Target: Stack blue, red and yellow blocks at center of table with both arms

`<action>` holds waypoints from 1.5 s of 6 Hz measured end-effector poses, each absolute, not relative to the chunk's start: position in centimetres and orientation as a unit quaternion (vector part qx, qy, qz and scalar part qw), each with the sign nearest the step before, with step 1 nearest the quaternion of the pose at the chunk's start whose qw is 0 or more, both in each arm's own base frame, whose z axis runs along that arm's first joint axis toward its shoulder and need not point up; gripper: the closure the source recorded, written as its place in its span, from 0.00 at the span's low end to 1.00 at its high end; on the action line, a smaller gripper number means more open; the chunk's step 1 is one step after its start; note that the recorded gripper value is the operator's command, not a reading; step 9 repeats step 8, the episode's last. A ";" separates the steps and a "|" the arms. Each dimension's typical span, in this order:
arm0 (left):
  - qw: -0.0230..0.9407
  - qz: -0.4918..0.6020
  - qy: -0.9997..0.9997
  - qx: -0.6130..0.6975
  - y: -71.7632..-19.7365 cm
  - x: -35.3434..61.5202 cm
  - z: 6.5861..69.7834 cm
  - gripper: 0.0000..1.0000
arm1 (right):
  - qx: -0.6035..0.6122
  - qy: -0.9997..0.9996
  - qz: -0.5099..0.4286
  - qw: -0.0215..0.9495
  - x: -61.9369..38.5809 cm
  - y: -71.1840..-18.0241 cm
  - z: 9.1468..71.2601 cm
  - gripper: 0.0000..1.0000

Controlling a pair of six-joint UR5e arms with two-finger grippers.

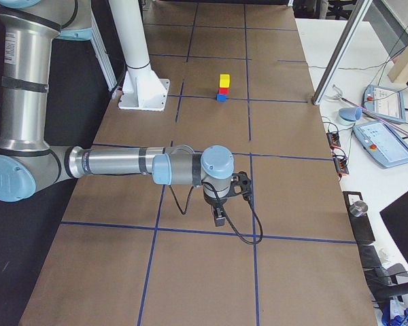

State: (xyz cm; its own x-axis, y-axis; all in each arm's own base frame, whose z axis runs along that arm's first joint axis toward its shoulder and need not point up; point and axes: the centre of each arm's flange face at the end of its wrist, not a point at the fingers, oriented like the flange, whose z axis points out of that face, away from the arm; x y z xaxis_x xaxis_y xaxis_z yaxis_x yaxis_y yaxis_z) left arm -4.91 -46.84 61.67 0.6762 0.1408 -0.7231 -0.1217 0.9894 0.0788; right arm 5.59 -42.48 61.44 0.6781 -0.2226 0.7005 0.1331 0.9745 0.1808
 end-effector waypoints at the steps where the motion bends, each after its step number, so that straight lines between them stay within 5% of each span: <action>1: 0.915 0.072 0.396 0.014 -46.0 -5.0 61.6 0.00 | 0.060 -0.388 -0.098 0.914 5.6 -42.2 61.1 0.00; 9: 0.913 0.077 0.401 0.018 -40.9 -4.9 60.6 0.00 | 0.066 -0.390 -0.103 0.913 5.6 -41.2 60.3 0.00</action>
